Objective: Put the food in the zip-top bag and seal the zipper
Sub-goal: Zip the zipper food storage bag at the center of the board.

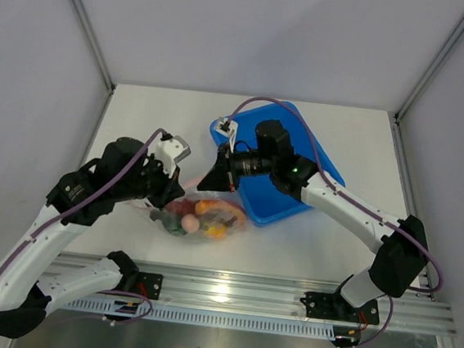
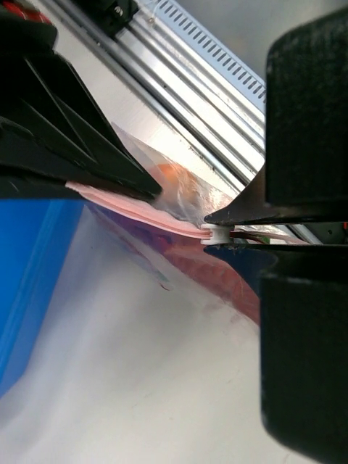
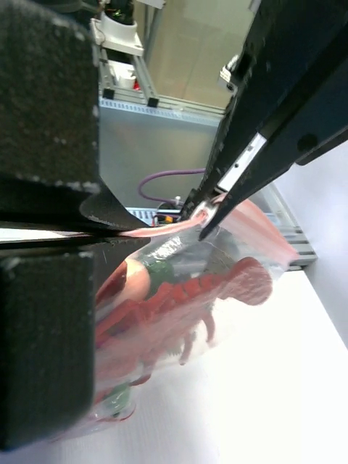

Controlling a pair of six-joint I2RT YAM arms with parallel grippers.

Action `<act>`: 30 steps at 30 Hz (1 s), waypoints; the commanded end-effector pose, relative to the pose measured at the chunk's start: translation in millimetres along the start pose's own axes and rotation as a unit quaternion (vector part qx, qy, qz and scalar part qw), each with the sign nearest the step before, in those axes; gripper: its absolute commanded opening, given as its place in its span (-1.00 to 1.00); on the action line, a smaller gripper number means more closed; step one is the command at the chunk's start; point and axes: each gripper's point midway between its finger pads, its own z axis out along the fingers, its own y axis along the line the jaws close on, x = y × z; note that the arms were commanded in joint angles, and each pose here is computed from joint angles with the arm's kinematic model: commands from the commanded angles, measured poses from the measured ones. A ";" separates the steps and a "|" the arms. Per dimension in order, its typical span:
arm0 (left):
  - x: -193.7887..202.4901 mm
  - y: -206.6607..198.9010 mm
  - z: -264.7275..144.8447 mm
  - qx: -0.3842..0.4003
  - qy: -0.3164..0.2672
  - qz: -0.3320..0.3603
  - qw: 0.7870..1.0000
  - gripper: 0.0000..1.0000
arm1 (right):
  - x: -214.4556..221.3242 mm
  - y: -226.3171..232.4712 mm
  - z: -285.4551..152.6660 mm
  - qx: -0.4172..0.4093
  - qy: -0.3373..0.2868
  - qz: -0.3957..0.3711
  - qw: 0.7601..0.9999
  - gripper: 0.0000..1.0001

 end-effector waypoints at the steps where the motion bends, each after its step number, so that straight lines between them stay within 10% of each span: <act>1: 26.2 24.6 -18.9 -0.084 0.029 -0.030 0.996 -0.91 | -41.0 19.3 -19.1 -0.005 -0.066 -0.040 0.997 -1.00; 12: 15.6 12.1 -55.5 -0.067 -0.021 -0.027 0.997 -0.99 | -31.2 33.8 -13.4 -0.084 -0.017 -0.028 0.996 -1.00; 19: -8.9 -11.4 -63.7 0.000 -0.026 -0.003 1.000 -0.99 | -25.4 35.6 -12.1 -0.075 0.012 -0.049 0.996 0.22; 30: -13.0 -26.4 -53.7 0.050 -0.014 0.002 0.999 -0.99 | -34.8 33.7 9.2 -0.107 -0.001 -0.067 0.992 0.32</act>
